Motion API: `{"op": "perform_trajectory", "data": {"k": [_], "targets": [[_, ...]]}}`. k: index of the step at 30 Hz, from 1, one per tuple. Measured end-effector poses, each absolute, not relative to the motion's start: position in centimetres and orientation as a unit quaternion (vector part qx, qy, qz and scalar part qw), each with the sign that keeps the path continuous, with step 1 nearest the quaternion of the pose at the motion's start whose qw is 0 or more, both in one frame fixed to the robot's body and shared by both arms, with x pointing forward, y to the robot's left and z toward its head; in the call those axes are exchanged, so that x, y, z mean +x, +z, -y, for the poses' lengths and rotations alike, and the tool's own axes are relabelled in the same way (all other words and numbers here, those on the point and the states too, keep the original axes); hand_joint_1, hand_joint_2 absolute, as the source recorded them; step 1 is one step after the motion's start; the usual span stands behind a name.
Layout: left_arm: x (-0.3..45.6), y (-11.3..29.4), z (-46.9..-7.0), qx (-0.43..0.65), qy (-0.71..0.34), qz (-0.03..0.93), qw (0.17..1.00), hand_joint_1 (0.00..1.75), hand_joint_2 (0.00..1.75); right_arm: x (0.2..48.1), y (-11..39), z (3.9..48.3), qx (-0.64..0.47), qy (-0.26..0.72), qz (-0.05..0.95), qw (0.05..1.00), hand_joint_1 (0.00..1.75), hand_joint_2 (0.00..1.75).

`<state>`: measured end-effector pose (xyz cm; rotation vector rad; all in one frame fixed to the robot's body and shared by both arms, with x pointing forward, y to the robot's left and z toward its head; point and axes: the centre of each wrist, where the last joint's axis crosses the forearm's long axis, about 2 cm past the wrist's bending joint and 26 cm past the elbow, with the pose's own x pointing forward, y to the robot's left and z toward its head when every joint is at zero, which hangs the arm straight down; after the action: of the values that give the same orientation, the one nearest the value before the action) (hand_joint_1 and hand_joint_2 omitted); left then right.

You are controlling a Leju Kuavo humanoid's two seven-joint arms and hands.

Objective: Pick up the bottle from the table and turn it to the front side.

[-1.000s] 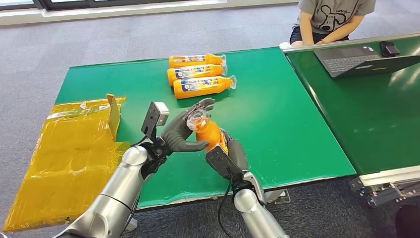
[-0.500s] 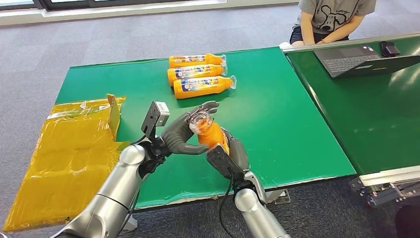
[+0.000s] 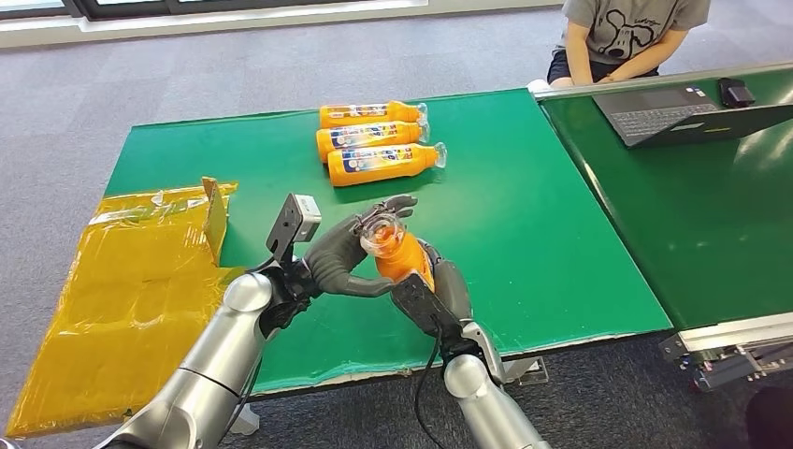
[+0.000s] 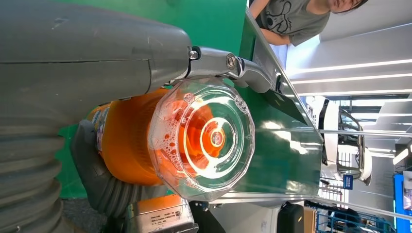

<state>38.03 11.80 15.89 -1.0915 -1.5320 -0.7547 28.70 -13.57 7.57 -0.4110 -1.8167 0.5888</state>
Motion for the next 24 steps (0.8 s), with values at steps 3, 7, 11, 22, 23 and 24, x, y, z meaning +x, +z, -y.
{"op": "perform_trajectory", "data": {"k": [3,7,11,22,23,24], "targets": [[38.0,15.91,-11.82,-0.452,-0.324,0.639,0.531,0.45,1.75,28.68,7.53,13.62,-0.175,0.25,0.77,0.56,1.75,1.75],[37.87,15.68,-11.61,-0.43,-0.332,0.642,0.541,1.75,1.75,28.62,7.4,13.82,-0.179,0.249,0.767,0.563,1.75,1.75],[37.8,15.38,-11.51,-0.419,-0.329,0.648,0.544,1.75,1.75,28.45,7.26,13.92,-0.181,0.249,0.764,0.567,1.75,1.75],[37.89,15.01,-11.92,-0.405,-0.319,0.655,0.552,1.75,1.75,28.3,7.15,13.88,-0.177,0.258,0.761,0.569,1.75,1.75],[37.89,14.99,-11.94,-0.405,-0.319,0.655,0.552,1.75,1.75,28.31,7.15,13.88,-0.177,0.258,0.761,0.569,1.75,1.75],[37.88,14.97,-11.96,-0.405,-0.319,0.655,0.553,1.75,1.75,28.31,7.16,13.88,-0.177,0.258,0.761,0.569,1.75,1.75]]}}
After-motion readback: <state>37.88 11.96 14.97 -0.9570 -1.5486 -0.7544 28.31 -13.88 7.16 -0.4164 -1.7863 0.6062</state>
